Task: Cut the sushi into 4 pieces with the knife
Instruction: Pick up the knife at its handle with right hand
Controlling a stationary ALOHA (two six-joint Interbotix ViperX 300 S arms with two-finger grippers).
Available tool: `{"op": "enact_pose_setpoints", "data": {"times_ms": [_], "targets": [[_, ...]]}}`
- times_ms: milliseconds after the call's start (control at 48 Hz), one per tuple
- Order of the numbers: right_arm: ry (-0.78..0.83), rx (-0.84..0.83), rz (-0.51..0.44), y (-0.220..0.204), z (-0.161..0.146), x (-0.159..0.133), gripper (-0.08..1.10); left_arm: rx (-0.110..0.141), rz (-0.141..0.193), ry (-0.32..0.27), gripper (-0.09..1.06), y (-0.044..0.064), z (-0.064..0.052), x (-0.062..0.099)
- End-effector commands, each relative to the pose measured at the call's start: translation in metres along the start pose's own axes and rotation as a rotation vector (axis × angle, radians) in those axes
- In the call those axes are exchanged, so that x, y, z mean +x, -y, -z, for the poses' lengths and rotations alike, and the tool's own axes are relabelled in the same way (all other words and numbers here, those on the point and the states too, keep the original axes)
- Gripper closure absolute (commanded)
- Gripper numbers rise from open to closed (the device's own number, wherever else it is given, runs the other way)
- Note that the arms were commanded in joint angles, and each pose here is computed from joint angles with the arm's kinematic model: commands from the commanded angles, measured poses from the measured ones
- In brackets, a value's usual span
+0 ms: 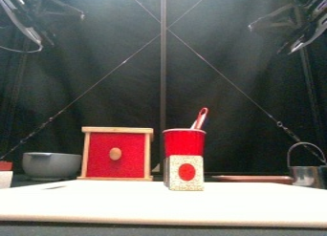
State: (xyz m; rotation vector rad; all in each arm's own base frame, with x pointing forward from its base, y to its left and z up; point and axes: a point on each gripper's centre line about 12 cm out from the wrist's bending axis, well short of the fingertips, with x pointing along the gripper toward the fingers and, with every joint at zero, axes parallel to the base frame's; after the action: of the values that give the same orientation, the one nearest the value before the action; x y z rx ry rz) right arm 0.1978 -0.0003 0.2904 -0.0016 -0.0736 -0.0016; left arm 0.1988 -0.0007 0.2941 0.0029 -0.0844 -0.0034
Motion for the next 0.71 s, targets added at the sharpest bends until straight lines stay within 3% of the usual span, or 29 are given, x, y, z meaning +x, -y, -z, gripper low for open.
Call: {"op": "enact_pose_setpoints", "data": {"times_ms": [21,167,458,562,708], "targets": [[0.01,0.037,0.035,0.007,-0.012,0.01,1.0,-0.011,0.001,-0.021,1.02,0.0,0.008,0.009],[-0.059,0.152,0.167,0.034,-0.022,0.031,0.98,-0.009,0.0,-0.023,0.97,0.0,0.011,0.02],[-0.374,0.314,0.377,0.099,-0.029,0.071,0.93,-0.009,-0.012,-0.058,0.97,-0.002,0.023,0.043],[-0.472,0.342,0.428,0.122,-0.031,0.08,0.77,-0.006,-0.017,-0.077,0.97,-0.004,0.027,0.048],[-0.587,0.371,0.465,0.145,-0.023,0.093,0.44,-0.01,-0.029,-0.083,0.97,-0.007,0.029,0.049]]}}
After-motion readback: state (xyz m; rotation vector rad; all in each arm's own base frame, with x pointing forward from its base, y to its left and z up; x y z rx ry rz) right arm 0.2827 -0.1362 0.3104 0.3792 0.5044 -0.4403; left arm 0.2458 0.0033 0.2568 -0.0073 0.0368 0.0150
